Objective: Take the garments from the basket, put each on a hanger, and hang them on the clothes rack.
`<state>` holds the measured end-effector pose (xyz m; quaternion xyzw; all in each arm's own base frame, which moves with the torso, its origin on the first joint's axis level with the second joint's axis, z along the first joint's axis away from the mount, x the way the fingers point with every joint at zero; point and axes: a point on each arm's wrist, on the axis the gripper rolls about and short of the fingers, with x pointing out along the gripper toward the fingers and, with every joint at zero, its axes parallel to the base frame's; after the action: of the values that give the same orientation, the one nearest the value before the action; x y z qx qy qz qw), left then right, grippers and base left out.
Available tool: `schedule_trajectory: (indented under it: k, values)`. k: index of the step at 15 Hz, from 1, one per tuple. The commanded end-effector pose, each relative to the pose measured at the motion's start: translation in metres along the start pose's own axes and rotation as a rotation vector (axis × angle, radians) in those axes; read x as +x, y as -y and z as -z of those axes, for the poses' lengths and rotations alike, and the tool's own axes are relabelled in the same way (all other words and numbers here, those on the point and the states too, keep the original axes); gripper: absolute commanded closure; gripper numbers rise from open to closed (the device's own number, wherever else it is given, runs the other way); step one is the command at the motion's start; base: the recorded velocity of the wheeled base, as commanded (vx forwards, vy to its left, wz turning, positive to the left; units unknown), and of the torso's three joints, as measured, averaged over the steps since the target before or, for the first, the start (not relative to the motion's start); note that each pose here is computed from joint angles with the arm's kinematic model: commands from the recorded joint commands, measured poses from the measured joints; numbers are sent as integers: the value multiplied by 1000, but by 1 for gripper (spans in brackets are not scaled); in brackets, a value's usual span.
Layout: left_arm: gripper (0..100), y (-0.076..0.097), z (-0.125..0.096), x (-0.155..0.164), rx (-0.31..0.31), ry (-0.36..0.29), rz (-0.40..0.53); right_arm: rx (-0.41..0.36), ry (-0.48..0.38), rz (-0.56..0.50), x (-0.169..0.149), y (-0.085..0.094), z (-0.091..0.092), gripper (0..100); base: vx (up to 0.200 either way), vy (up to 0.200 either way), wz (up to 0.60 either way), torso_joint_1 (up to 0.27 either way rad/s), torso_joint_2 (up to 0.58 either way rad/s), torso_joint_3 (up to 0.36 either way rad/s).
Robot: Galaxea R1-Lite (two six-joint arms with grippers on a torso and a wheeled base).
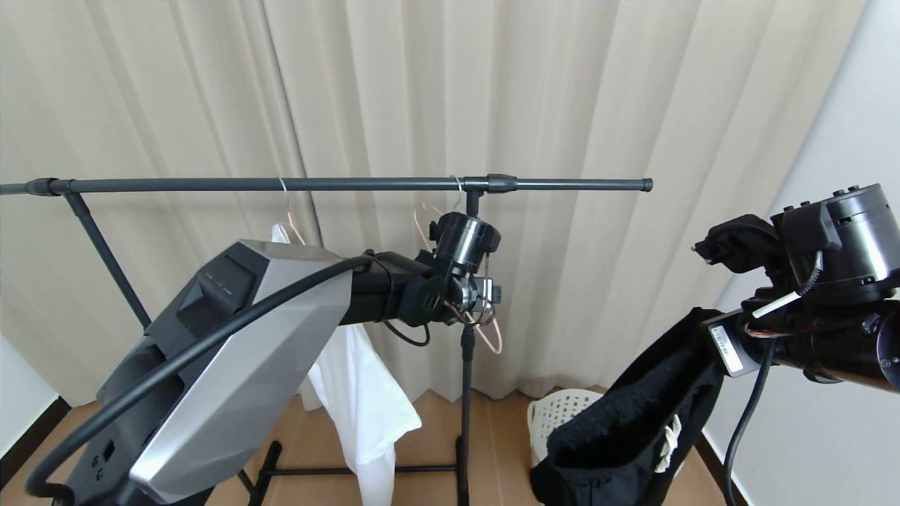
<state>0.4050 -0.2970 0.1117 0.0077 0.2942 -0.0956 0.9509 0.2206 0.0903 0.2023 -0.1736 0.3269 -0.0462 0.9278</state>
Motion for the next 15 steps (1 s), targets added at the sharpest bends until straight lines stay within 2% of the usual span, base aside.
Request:
schedule_trajectory:
  k: [1,7,15]
  values:
    - [0,-7,-4,-3,-12,2,-24,-2,-3,0,1,0,0,100,0,0,0,0,0,0]
    - [0,-23,-11,-14,-49,5,-50,6,13,0,1,-1,1,100,0,0,0,0,0,0]
    - [0,-28,-14,10,-51,28,-65,8,15,0,1,-1,1,100,0,0,0,0,0,0]
